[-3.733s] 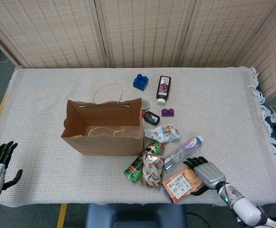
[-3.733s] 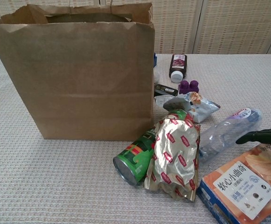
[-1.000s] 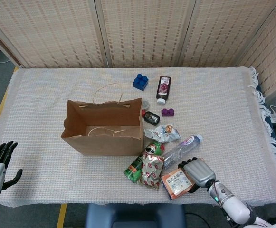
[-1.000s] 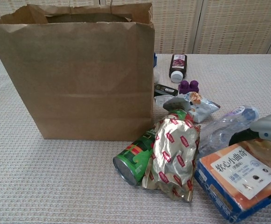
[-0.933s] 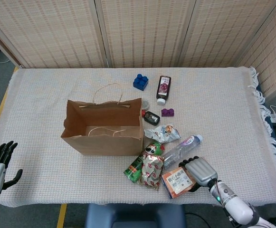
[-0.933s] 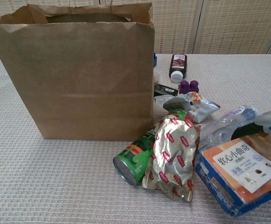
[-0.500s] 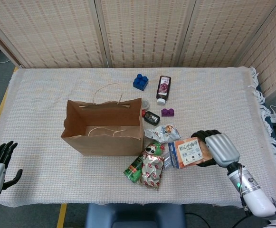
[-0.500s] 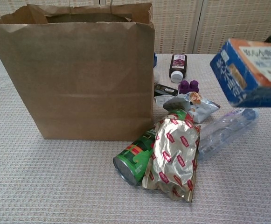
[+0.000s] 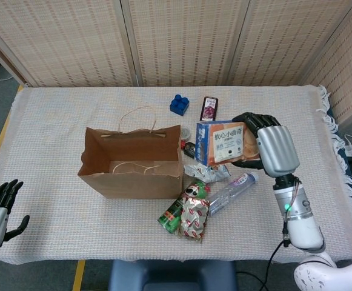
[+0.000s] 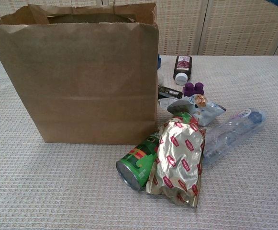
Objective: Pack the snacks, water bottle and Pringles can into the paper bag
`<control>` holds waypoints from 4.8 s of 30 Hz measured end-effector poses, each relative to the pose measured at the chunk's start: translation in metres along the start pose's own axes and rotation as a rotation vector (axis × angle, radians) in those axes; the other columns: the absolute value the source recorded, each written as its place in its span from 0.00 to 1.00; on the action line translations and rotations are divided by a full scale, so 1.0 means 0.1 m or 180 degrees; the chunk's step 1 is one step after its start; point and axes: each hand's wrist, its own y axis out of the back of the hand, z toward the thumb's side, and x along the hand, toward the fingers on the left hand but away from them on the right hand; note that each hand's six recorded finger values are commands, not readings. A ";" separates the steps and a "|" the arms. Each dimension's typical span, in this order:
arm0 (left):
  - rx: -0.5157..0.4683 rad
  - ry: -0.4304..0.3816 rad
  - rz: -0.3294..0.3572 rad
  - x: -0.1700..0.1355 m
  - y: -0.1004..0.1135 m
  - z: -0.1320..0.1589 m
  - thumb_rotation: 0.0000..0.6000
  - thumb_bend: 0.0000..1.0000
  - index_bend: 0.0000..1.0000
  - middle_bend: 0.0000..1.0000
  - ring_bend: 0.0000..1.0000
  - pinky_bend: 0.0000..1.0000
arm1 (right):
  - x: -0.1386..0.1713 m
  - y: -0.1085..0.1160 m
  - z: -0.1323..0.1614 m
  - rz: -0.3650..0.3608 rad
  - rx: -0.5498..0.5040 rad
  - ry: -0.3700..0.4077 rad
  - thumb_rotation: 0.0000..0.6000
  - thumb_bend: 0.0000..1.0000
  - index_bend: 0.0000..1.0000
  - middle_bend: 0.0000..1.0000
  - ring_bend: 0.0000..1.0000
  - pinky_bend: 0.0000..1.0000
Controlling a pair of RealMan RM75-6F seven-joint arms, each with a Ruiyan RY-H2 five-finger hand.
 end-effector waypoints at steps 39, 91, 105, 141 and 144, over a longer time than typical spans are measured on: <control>-0.0051 -0.0029 -0.0013 0.01 0.00 -0.02 1.00 0.37 0.00 0.00 0.00 0.00 | -0.55 -1.40 2.05 -0.0146 -0.0164 0.0413 1.00 0.21 0.26 0.49 0.37 0.53; 0.0007 -0.0001 -0.0003 0.01 0.00 0.00 1.00 0.37 0.00 0.00 0.00 0.00 | 0.15 -0.57 0.03 0.0984 0.1072 0.0060 1.00 0.10 0.00 0.06 0.00 0.07; 0.0037 0.0010 0.0004 0.03 0.00 0.02 1.00 0.37 0.00 0.00 0.00 0.00 | 1.05 -1.40 -0.83 0.2322 0.1646 0.0405 1.00 0.04 0.00 0.04 0.00 0.03; -0.0030 -0.0015 -0.0012 0.02 0.00 0.00 1.00 0.37 0.00 0.00 0.00 0.00 | 0.92 -1.96 -0.78 0.2141 0.1630 0.0305 1.00 0.33 0.63 0.59 0.58 0.66; -0.0025 -0.0012 -0.0011 0.02 0.00 0.00 1.00 0.37 0.00 0.00 0.00 0.00 | 0.90 -1.77 -0.84 0.2049 0.1566 0.0226 1.00 0.33 0.63 0.59 0.58 0.66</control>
